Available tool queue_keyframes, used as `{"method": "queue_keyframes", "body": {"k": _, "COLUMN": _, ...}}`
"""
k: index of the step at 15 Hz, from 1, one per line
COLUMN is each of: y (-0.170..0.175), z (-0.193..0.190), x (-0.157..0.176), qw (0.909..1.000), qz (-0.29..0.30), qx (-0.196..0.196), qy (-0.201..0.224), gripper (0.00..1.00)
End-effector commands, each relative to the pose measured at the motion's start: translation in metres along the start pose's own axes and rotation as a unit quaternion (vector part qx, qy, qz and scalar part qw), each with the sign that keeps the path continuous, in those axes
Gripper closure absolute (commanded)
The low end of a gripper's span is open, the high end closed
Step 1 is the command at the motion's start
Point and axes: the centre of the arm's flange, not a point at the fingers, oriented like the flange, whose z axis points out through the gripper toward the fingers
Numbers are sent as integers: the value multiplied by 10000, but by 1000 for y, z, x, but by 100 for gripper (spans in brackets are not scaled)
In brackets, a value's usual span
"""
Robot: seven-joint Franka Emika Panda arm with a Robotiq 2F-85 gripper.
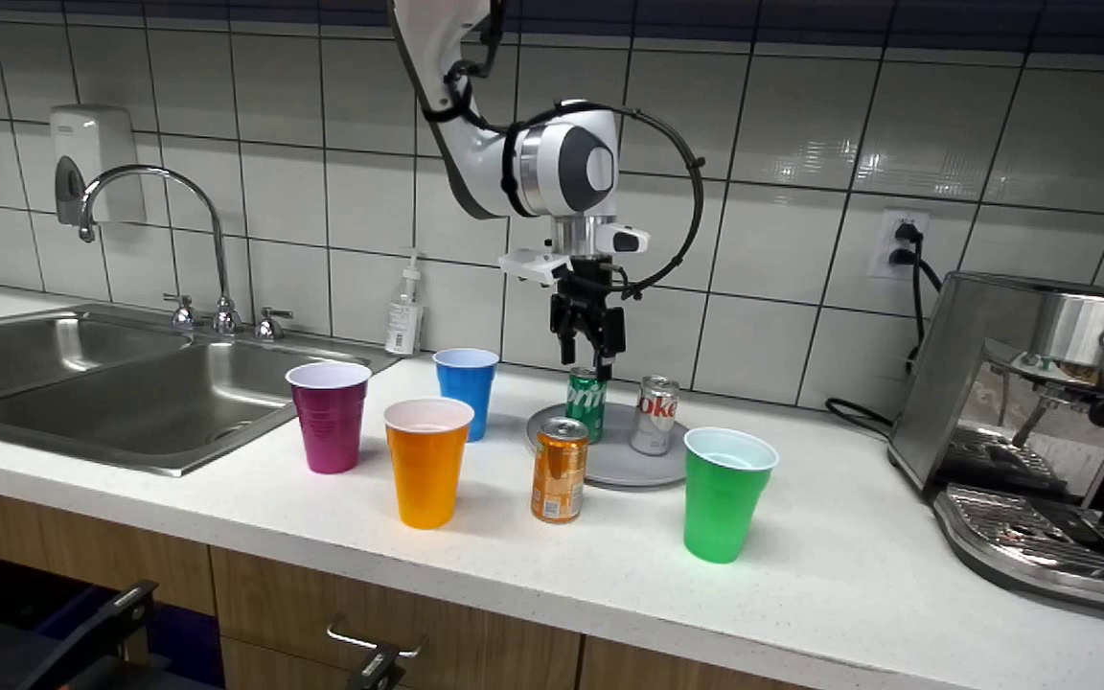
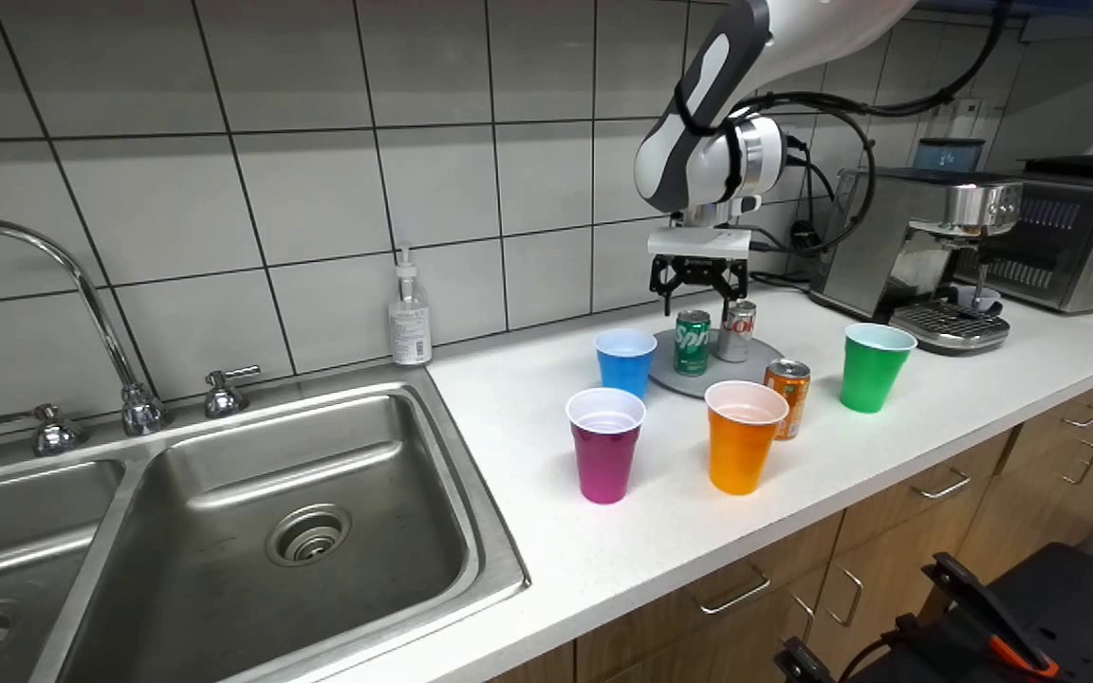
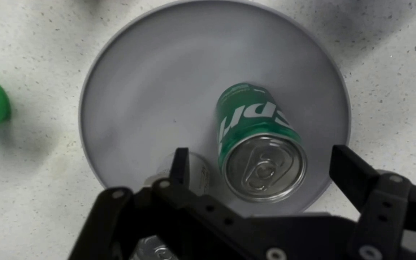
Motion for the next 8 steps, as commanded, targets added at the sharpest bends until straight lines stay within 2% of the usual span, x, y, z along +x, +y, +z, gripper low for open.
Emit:
{"method": "queue_keyframes", "body": {"k": 1, "y": -13, "z": 4, "x": 14, "qw": 9998, "qz": 210, "qx": -40, "qy": -58, "gripper": 0}}
{"method": "queue_keyframes", "body": {"k": 8, "y": -15, "z": 14, "x": 15, "qw": 9996, "qz": 216, "qx": -132, "qy": -96, "gripper": 0}}
